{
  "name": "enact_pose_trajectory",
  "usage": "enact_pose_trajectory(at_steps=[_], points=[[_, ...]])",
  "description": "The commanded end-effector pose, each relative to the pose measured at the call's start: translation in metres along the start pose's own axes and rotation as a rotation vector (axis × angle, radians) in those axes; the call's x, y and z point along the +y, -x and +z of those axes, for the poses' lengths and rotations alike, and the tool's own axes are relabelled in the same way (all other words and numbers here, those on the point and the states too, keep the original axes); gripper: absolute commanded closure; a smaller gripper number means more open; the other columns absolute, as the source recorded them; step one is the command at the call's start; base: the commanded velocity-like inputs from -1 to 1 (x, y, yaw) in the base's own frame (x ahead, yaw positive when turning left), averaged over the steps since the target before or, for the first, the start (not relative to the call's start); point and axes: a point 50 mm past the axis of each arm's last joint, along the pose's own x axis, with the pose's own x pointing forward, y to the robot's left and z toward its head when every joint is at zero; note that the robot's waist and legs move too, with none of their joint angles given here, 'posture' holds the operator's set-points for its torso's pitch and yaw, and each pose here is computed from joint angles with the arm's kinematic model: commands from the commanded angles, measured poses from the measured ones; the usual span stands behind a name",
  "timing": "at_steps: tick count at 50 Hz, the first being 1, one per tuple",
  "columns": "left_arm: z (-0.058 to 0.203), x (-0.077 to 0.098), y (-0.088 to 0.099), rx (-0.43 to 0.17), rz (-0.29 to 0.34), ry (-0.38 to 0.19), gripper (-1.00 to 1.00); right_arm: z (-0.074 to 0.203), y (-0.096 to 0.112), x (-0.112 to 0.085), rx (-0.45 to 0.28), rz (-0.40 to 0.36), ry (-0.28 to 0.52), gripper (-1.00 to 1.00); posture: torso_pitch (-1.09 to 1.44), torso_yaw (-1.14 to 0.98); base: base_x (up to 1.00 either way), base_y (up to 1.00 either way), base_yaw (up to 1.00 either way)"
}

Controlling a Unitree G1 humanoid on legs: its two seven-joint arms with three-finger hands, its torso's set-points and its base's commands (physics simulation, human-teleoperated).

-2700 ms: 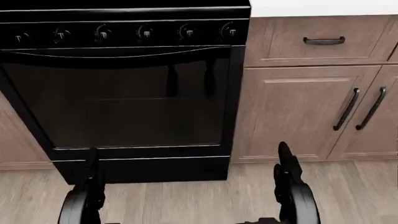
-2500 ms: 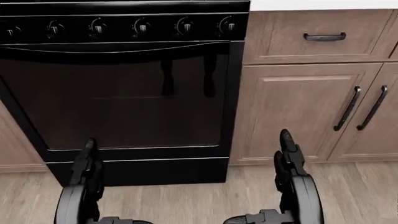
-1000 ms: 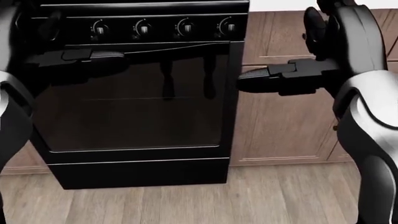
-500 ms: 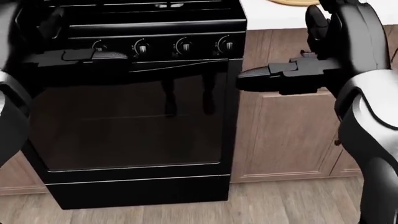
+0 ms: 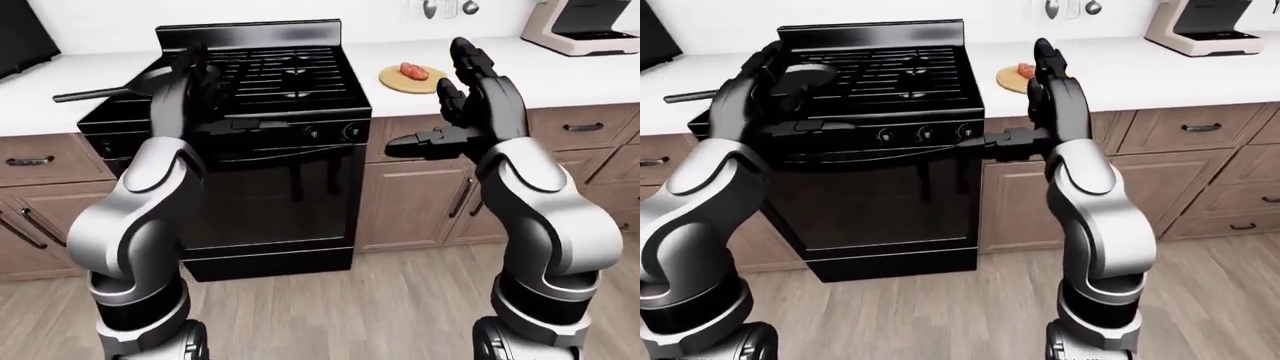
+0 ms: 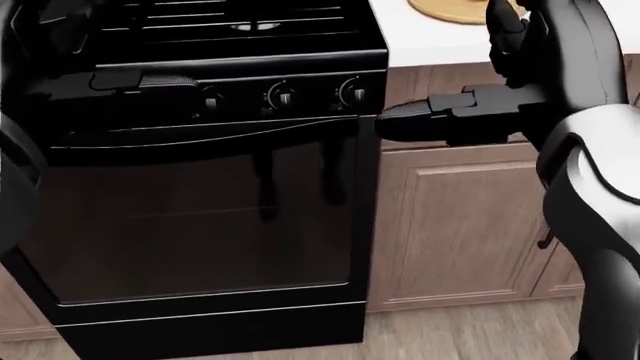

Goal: Pick the steak from the plate and place it in the pan.

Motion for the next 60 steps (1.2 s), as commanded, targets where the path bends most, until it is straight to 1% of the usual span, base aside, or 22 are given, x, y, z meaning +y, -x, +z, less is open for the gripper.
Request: enact_pose_trajectory(at_steps=[1, 8, 17, 18, 29, 34, 35, 42, 60], points=[[0.013, -0.002, 0.002, -0.068, -0.007, 0.003, -1.0, 0.015, 0.002, -0.001, -0.078, -0.005, 0.007, -1.0, 0.0, 0.0, 0.15, 0.0, 0.0], [0.013, -0.002, 0.002, -0.067, -0.007, 0.007, -1.0, 0.015, 0.002, -0.001, -0.079, -0.005, 0.004, -1.0, 0.0, 0.0, 0.16, 0.0, 0.0], [0.015, -0.003, 0.002, -0.07, -0.008, 0.004, -1.0, 0.024, 0.006, 0.002, -0.088, -0.001, 0.003, -1.0, 0.0, 0.0, 0.16, 0.0, 0.0], [0.014, -0.003, 0.002, -0.069, -0.007, 0.005, -1.0, 0.021, 0.005, 0.0, -0.089, -0.001, 0.003, -1.0, 0.0, 0.0, 0.16, 0.0, 0.0], [0.014, -0.001, 0.001, -0.069, -0.004, 0.004, -1.0, 0.018, 0.003, 0.0, -0.087, -0.001, 0.004, -1.0, 0.0, 0.0, 0.16, 0.0, 0.0], [0.011, -0.001, 0.0, -0.067, -0.005, 0.002, -1.0, 0.02, 0.005, 0.0, -0.09, -0.001, 0.001, -1.0, 0.0, 0.0, 0.15, 0.0, 0.0], [0.011, -0.001, 0.0, -0.068, -0.004, 0.001, -1.0, 0.02, 0.004, 0.0, -0.091, 0.003, -0.013, -1.0, 0.0, 0.0, 0.16, 0.0, 0.0], [0.018, -0.001, 0.003, -0.077, -0.003, 0.005, -1.0, 0.025, 0.006, 0.002, -0.098, 0.008, -0.011, -1.0, 0.0, 0.0, 0.16, 0.0, 0.0], [0.016, -0.002, 0.002, -0.073, -0.008, 0.003, -1.0, 0.022, 0.005, 0.002, -0.095, 0.011, -0.013, -1.0, 0.0, 0.0, 0.15, 0.0, 0.0]])
